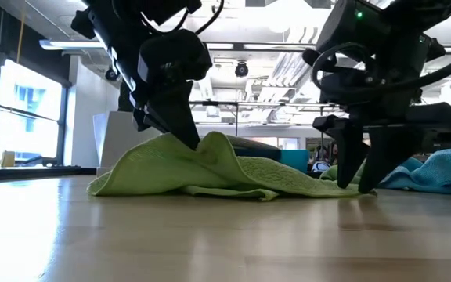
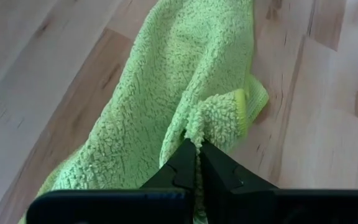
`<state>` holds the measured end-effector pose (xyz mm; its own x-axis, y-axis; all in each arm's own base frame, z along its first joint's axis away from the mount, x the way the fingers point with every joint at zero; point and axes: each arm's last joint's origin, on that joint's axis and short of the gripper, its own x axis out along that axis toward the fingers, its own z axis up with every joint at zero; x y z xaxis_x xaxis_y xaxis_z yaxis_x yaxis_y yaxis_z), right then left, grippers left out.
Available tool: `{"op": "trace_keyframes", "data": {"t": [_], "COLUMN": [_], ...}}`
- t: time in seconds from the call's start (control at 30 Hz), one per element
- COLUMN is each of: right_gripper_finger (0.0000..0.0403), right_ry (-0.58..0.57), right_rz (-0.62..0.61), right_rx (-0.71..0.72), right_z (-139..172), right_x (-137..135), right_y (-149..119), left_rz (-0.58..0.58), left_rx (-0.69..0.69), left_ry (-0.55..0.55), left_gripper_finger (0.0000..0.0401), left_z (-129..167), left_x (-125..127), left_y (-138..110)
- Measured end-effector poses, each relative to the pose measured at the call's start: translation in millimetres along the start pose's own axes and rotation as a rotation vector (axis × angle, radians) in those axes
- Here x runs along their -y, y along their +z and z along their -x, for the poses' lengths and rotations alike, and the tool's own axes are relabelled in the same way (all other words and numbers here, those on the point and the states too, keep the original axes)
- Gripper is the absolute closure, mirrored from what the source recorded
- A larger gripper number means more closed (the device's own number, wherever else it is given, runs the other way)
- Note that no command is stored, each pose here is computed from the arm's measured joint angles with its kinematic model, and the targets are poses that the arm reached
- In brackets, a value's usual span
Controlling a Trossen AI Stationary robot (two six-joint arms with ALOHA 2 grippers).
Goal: Fold microfiber towels
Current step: Fold the bottom green microfiber towel
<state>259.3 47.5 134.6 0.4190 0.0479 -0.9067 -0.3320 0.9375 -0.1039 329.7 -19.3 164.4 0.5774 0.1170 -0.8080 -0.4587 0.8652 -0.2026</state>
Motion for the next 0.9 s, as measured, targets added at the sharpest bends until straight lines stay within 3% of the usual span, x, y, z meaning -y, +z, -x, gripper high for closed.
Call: {"op": "trace_keyframes", "data": {"t": [0.3, 0.47, 0.9], "right_gripper_finger": [0.0259, 0.0262, 0.0383], "right_ry": [0.023, -0.033, -0.055], "right_rz": [-0.051, -0.084, -0.265], "right_rx": [-0.010, -0.017, -0.040], "right_z": [-1.3, -1.2, -1.2], "right_x": [-8.8, -9.1, -8.6], "right_y": [0.3, 0.3, -2.3], "left_rz": [-0.001, -0.001, 0.012], "left_rx": [0.001, -0.001, 0.001], "left_ry": [0.009, 0.007, -0.002], "left_gripper_finger": [0.0398, 0.0398, 0.0396], "left_z": [-0.1, -0.1, -0.1], "left_x": [-0.4, -0.3, 0.2], "left_y": [-0.2, -0.3, 0.1]}}
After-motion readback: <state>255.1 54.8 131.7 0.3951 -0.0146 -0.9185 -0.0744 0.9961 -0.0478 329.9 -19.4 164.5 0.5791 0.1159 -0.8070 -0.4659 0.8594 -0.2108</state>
